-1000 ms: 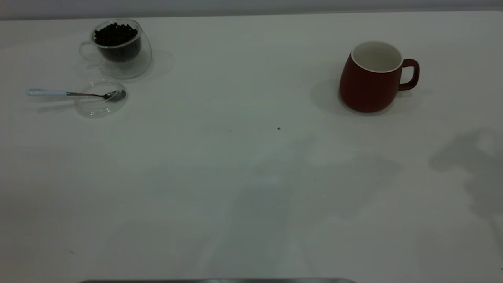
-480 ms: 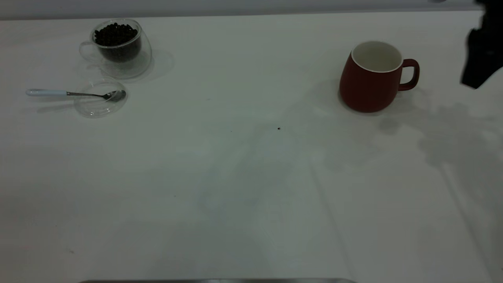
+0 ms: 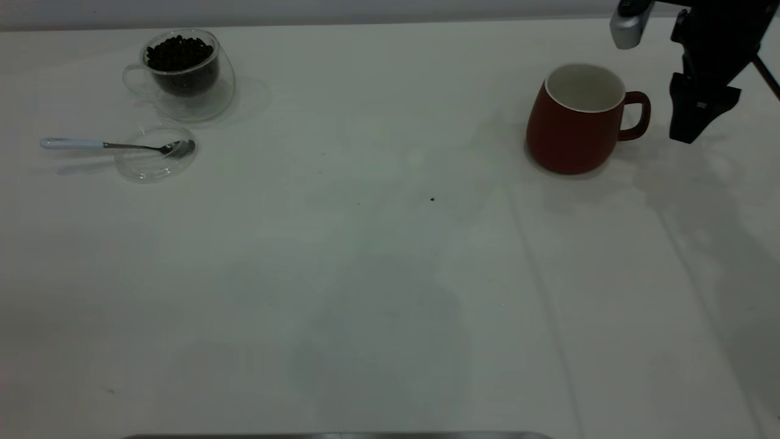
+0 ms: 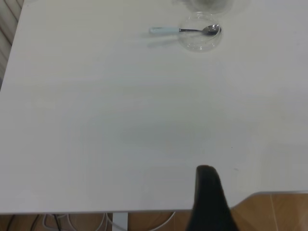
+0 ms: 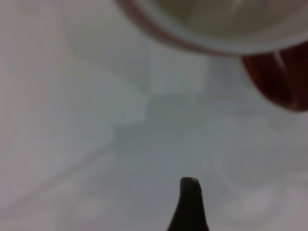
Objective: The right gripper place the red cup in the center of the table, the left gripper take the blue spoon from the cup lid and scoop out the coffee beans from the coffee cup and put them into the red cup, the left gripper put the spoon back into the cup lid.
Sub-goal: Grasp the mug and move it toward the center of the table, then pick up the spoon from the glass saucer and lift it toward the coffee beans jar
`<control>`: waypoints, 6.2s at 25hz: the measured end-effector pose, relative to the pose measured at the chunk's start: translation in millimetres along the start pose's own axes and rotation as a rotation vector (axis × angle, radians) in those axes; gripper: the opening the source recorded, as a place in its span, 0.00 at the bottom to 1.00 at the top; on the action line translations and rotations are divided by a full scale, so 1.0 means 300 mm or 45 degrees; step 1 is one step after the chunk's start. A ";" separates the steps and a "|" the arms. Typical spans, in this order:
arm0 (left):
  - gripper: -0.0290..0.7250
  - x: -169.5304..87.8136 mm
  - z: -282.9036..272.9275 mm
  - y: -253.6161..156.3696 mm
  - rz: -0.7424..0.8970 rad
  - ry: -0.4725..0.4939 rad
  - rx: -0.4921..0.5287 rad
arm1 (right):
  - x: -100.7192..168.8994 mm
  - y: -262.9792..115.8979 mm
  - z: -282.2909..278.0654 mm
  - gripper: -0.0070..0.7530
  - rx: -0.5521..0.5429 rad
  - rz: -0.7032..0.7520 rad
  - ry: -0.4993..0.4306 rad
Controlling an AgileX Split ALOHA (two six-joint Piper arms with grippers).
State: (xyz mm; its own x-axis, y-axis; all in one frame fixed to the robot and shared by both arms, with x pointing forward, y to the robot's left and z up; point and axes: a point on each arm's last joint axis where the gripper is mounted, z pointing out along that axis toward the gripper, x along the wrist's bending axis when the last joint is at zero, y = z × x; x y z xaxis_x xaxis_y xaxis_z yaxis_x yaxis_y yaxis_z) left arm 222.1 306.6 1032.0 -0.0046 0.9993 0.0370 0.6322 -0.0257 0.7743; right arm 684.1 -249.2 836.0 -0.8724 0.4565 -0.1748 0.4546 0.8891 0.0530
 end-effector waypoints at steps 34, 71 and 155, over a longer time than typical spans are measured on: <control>0.79 0.000 0.000 0.000 0.000 0.000 0.000 | 0.013 0.144 0.036 0.79 -0.173 -0.300 -0.036; 0.79 0.000 0.000 0.000 0.000 0.000 0.000 | 0.201 0.355 0.007 0.79 -0.252 -0.524 -0.002; 0.79 0.000 0.000 0.000 0.000 0.000 -0.002 | 1.027 -0.723 -1.028 0.79 -0.869 1.043 -0.382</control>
State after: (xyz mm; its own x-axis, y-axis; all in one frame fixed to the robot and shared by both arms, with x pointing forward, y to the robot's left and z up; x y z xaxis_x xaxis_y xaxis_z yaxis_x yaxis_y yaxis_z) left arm 221.9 306.6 1032.0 -0.0046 0.9993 0.0369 0.6309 -0.0257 0.7754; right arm 261.3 -291.3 1073.8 -0.2321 0.9705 -0.0657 0.5992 0.1958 0.7763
